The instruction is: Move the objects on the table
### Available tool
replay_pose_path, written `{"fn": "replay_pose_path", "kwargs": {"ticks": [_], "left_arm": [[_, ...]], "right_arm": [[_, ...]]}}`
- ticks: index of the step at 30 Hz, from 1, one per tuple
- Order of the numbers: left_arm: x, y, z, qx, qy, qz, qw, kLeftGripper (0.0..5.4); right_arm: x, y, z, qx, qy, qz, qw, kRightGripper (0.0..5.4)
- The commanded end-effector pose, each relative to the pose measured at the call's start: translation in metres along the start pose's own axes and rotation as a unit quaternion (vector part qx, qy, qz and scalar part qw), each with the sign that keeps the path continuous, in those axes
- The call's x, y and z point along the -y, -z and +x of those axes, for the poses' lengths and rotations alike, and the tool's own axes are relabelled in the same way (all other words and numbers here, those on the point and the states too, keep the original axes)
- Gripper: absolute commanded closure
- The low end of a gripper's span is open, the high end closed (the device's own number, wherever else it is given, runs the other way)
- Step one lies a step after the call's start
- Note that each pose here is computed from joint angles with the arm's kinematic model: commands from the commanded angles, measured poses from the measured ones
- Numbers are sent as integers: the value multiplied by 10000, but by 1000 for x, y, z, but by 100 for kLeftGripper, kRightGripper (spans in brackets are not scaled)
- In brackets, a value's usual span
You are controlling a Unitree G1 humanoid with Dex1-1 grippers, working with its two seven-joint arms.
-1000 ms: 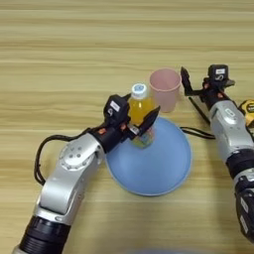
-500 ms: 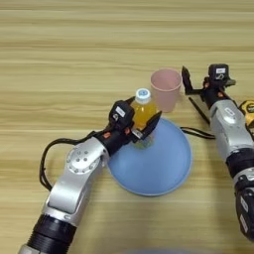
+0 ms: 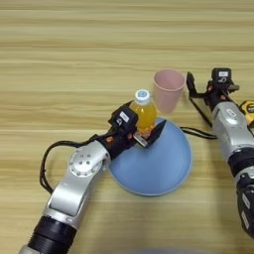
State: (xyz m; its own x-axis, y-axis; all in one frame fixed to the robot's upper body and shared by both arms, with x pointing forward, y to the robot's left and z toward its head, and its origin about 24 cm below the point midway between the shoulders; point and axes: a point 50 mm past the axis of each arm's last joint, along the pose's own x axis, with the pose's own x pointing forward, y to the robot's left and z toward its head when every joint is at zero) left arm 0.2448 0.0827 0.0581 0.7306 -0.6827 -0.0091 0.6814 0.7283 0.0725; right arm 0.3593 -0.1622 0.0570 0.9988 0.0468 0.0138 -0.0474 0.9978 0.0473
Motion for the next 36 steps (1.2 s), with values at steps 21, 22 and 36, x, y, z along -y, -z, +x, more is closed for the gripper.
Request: {"fn": "replay_pose_path", "kwargs": {"ticks": [21, 22, 36], "left_arm": [[-11, -36, 4, 1182, -134, -354, 9923, 3], [-9, -37, 3, 1222, -51, -380, 9918, 3], [-17, -62, -4, 1838, -112, -428, 9820, 3]], "right_arm": [[-1, -4, 4, -41, -13, 28, 10000, 0], [-1, -4, 4, -41, -14, 28, 10000, 0], [-3, -4, 5, -50, -20, 33, 10000, 0]]}}
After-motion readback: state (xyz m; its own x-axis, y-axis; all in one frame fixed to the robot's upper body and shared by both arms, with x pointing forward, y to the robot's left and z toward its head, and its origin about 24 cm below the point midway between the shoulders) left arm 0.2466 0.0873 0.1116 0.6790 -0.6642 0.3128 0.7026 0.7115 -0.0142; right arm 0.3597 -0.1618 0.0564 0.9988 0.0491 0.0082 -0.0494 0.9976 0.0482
